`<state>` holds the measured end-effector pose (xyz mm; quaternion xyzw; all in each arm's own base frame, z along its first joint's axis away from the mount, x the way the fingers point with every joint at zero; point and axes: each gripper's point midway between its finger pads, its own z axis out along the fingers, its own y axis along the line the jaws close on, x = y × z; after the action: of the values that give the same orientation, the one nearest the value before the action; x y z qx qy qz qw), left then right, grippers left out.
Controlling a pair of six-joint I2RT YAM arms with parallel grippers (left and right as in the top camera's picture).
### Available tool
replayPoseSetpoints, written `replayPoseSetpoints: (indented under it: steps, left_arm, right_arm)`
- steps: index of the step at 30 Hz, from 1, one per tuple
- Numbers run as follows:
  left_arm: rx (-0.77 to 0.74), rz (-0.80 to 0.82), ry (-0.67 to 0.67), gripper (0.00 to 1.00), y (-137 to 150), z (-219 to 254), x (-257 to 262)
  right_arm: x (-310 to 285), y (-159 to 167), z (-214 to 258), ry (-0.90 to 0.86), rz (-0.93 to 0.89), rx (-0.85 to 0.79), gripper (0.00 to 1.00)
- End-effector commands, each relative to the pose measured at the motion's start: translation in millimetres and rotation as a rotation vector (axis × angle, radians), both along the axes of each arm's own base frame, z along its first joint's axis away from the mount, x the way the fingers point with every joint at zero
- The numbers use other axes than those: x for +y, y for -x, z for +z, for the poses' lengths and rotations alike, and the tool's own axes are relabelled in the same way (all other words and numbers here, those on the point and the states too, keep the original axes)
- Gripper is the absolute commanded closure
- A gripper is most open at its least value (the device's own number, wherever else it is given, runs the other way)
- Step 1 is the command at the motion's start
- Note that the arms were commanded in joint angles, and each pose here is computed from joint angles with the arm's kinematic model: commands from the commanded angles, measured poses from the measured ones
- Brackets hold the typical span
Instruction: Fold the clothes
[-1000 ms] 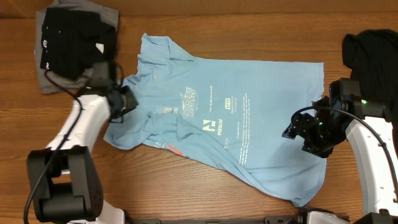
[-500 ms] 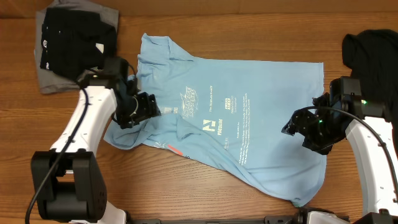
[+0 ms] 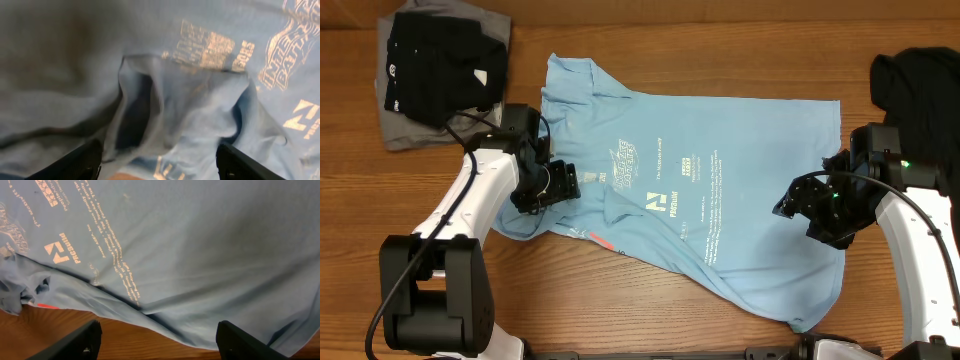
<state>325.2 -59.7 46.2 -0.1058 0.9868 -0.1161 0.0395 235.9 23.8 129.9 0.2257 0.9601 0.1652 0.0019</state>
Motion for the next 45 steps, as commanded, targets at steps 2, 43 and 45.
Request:
replayPoseSetpoints:
  steps: [2, 43, 45]
  left_arm:
    - [-0.012, -0.035, -0.025, 0.25, -3, -6, 3]
    - [-0.122, 0.041, 0.044, 0.96, -60, 18, -9]
    - [-0.162, 0.092, 0.022, 0.96, -72, 20, -1]
  right_arm:
    - [1, 0, 4, 0.0, 0.004, -0.02, 0.23]
    - [2, 0, 4, -0.001, 0.004, -0.021, 0.23]
    - [2, 0, 4, -0.001, 0.004, -0.021, 0.23]
